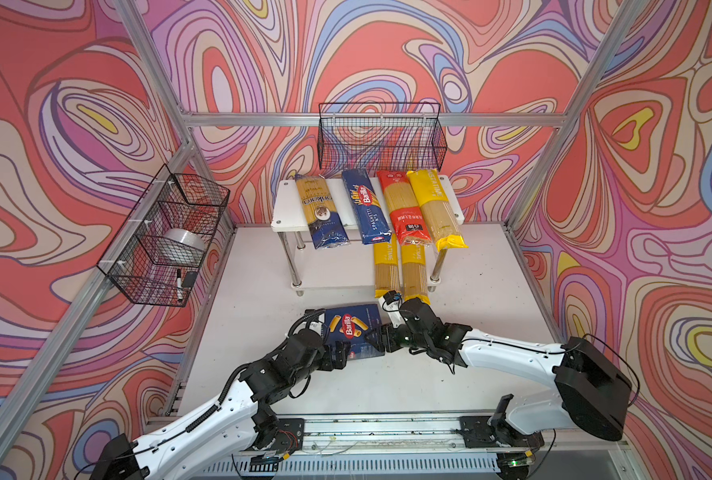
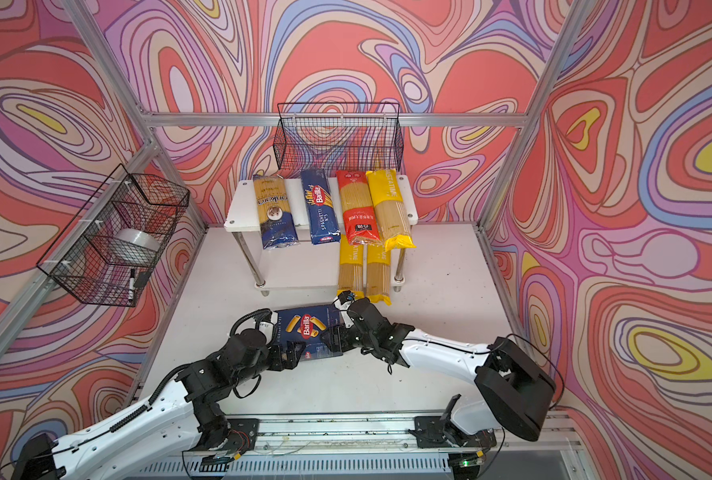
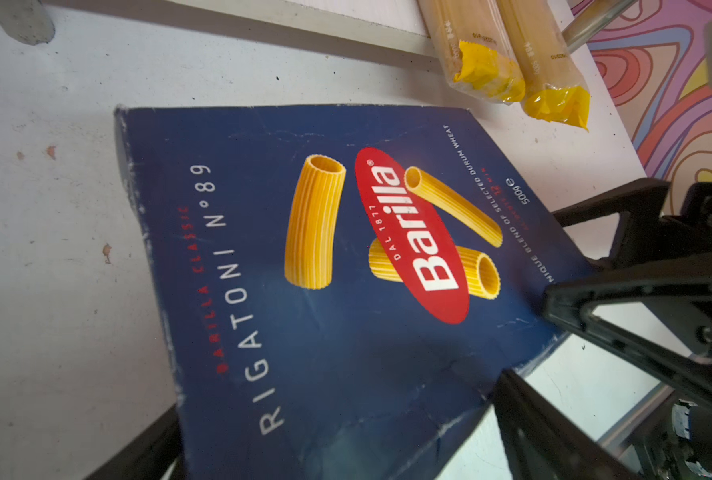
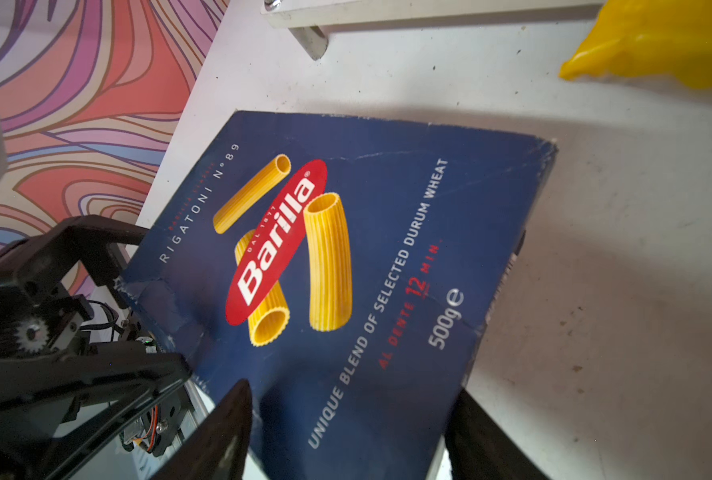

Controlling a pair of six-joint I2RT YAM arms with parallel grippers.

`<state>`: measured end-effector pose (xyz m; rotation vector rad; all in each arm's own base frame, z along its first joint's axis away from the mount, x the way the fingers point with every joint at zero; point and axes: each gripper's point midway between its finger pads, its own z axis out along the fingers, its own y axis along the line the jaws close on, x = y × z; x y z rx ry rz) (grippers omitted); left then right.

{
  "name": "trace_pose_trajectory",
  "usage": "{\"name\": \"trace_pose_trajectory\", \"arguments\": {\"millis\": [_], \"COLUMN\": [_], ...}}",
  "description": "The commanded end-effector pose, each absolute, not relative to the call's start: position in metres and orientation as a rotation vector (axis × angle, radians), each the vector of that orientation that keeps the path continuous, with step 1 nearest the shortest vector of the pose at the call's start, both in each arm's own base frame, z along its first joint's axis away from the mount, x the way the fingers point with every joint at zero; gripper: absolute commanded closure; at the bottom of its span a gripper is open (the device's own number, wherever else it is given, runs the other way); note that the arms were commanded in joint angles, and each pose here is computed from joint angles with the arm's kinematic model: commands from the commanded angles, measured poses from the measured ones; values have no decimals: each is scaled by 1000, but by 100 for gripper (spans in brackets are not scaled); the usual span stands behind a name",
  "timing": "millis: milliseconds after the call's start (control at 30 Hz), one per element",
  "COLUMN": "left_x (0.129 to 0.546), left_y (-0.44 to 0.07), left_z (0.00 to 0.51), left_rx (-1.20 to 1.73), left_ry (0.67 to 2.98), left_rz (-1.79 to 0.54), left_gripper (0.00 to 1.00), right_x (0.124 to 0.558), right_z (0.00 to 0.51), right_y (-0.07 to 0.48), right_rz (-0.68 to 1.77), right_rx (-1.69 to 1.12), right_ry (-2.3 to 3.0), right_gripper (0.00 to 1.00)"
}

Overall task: Place and organize the pasta boxes and bags onto the shelf
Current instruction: 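Lift the rigatoni box with both grippers and carry it toward the shelf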

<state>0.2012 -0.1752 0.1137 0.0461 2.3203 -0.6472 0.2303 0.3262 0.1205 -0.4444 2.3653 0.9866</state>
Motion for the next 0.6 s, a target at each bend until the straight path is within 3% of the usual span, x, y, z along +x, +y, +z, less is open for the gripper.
{"name": "trace_pose_trajectory", "arguments": {"millis": [0,567], "left_x": [204,213], "left_y": [-220,-222], "left_z": [193,253], "left_rx": [162,230], "left_ry": [2063,1944], "left_rz": [-963,-921], "left_gripper": [0,0], "right_x": [216,221], "right_z": [229,257], "right_y": [379,391], "right_rz": [1310,1338], "right_rx": [-608,-614], "right_ry": [1994,1912], "right_gripper": [27,29]}}
